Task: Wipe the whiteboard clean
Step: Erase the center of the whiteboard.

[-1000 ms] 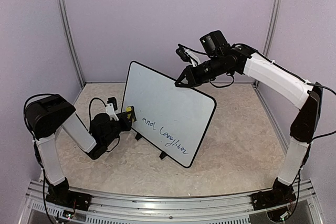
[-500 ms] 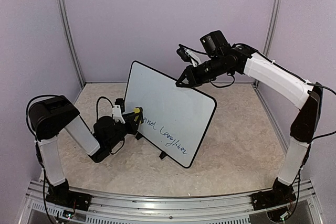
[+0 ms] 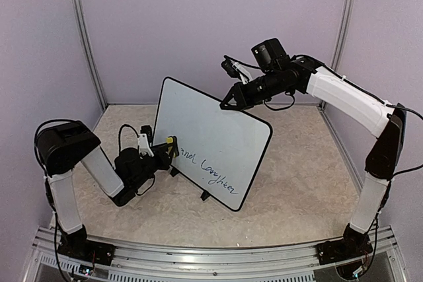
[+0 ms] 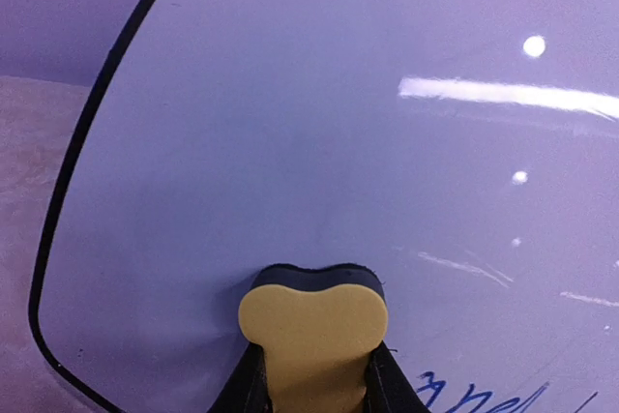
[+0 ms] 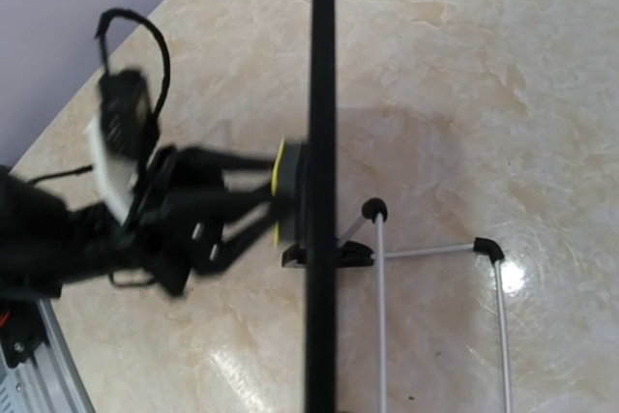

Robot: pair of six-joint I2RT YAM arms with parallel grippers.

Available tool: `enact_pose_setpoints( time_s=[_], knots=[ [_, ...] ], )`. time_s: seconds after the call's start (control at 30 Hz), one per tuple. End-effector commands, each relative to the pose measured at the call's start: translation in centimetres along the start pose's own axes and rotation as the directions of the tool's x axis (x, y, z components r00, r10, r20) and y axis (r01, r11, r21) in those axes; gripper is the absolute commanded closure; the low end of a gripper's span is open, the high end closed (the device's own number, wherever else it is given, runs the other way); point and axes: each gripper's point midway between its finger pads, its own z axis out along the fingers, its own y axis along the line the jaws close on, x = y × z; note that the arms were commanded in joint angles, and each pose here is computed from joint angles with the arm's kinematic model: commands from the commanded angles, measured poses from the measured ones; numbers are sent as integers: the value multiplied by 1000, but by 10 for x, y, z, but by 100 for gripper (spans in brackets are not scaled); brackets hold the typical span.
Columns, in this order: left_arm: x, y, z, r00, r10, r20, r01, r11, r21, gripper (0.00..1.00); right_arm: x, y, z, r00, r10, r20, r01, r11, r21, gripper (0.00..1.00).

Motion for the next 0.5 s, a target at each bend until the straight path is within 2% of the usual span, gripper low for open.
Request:
enact_pose_setpoints(
  time_s=[0.0, 0.07, 0.17, 0.3, 0.47],
  knots=[
    [18, 67, -9, 996, -8, -91, -15, 967, -253, 88, 55, 43, 21, 980, -57, -190, 21, 982, -187, 100],
    [17, 77, -12, 996, 3, -91, -29, 957, -288, 88, 55, 44, 22, 980, -56, -191, 19, 981, -192, 100],
    [15, 76, -14, 998, 0, -66, -17, 966, -259, 88, 54, 43, 24, 980, -55, -189, 18, 981, -195, 100],
    [9, 51, -11, 998, -60, -13, 59, 992, -108, 88, 55, 44, 25, 980, -54, -193, 15, 980, -197, 100],
    [12, 17, -7, 990, -143, 2, 143, 989, 39, 88, 55, 44, 23, 980, -55, -193, 17, 981, -192, 100]
  ],
)
